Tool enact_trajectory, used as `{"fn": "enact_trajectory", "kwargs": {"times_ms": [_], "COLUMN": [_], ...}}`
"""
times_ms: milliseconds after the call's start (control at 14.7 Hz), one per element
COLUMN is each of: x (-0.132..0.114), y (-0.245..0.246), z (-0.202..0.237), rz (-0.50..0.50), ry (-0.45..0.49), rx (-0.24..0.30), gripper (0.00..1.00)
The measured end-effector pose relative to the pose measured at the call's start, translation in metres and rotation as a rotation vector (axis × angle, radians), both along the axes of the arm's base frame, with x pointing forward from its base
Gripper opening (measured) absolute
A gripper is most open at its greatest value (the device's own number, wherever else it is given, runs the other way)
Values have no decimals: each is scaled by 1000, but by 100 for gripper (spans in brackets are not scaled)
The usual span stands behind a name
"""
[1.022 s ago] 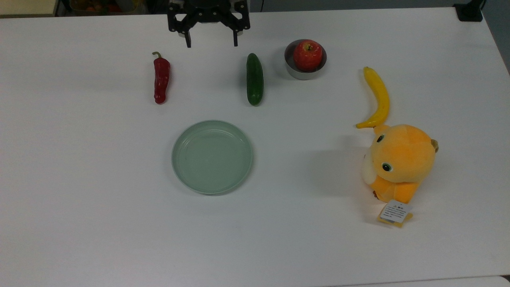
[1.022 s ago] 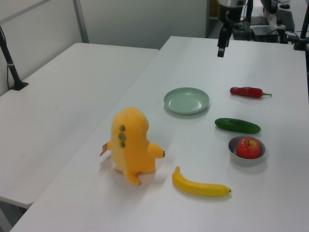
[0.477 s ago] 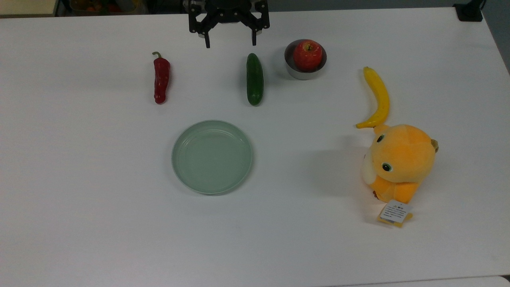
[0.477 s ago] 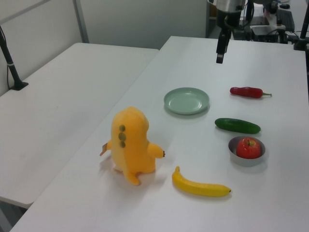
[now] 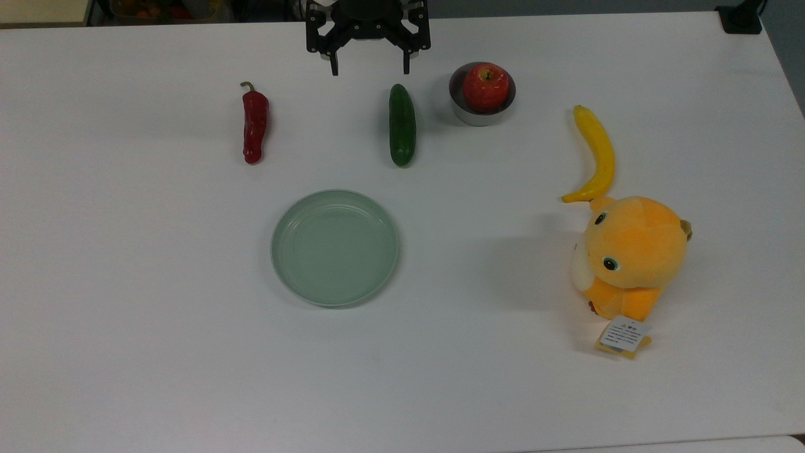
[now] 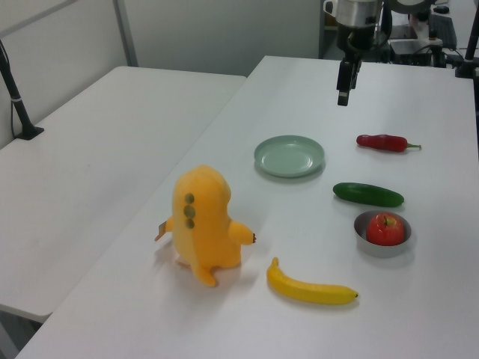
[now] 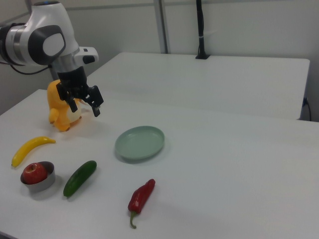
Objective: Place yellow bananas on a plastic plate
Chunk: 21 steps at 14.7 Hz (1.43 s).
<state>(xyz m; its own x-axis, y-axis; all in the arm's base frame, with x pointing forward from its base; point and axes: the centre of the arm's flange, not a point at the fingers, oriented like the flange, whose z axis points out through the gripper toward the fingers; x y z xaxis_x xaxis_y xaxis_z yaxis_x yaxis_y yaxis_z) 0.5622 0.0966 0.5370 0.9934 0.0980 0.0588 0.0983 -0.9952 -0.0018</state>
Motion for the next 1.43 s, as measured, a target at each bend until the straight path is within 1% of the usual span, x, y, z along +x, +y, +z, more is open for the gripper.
{"fn": "enact_trajectory", "kwargs": {"times_ms": [613, 1431], "x": [-11, -13], "y": [-13, -16], "z": [-17, -24], "rz": [-39, -47], "ry": [39, 54], "rx": [-7, -10], "gripper": [100, 100]}}
